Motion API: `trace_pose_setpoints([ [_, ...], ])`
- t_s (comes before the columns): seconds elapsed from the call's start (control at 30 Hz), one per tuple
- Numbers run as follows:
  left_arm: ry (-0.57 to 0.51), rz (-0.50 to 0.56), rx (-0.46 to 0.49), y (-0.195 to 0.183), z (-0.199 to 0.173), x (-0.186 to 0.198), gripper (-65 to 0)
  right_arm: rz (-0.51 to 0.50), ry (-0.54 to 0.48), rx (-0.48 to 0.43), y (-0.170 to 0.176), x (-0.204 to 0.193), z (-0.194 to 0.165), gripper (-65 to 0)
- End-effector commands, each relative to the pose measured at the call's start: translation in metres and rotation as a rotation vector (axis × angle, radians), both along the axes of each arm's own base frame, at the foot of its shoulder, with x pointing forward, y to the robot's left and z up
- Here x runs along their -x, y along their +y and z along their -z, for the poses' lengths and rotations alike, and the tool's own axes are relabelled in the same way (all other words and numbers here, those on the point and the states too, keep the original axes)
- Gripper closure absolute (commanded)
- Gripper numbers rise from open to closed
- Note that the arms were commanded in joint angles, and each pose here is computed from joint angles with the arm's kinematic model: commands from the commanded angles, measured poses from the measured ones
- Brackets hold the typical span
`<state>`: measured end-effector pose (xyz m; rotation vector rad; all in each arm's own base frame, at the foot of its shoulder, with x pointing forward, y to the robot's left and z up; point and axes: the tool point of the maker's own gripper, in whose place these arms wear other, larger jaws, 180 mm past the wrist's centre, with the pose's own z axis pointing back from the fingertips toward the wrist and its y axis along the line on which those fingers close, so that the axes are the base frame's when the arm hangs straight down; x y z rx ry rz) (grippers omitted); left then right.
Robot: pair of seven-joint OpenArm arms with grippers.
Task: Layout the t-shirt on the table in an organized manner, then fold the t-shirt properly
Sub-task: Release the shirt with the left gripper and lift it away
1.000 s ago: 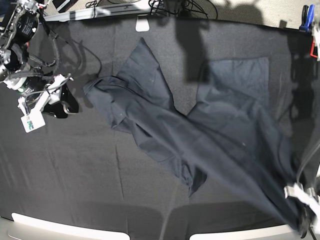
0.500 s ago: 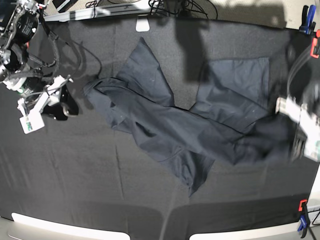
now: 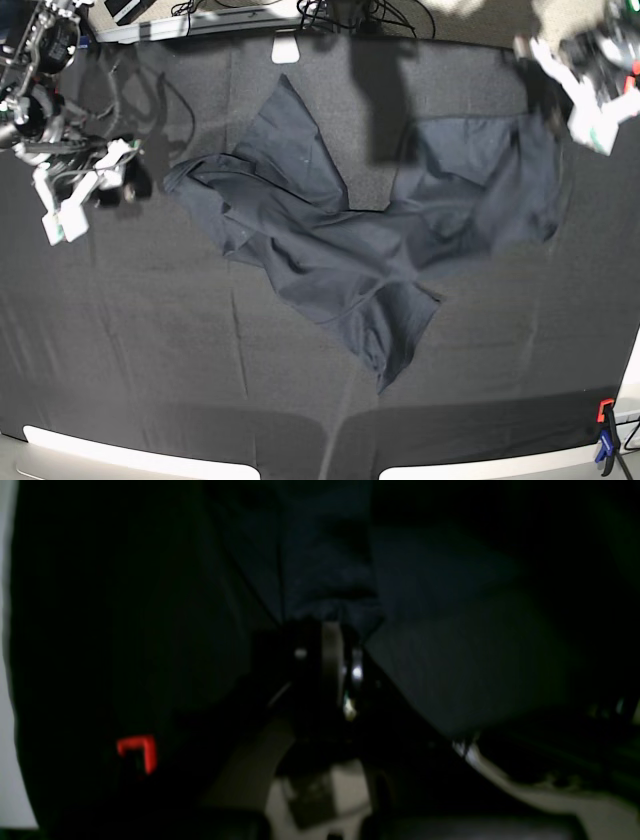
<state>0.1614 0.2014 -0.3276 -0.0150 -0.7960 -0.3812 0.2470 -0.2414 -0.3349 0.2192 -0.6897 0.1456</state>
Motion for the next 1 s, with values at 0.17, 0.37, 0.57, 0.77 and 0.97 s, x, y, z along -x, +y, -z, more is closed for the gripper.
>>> trace_pose_setpoints([
  [0.17,0.151,0.209,0.007,-0.020,0.013,0.052,0.0,0.035,0.007,-0.031,-0.010,-0.003,0.009,-32.1],
  [0.37,0.280,0.369,-0.111,-0.001,0.019,0.074,0.0,0.026,-0.042,-0.074,-0.003,-0.014,-0.002,-32.1],
  [0.57,0.300,0.442,-0.145,0.008,0.013,0.068,0.0,0.020,-0.096,-0.079,-0.002,-0.033,-0.018,-32.1],
  [0.77,0.344,0.449,-0.132,0.009,0.013,0.071,-18.2,0.014,-0.130,-0.075,-0.002,-0.047,-0.031,-32.1],
  [0.97,0.427,0.491,-0.248,0.032,0.014,0.074,-20.6,0.014,-0.139,-0.076,-0.002,-0.050,-0.033,-32.1],
])
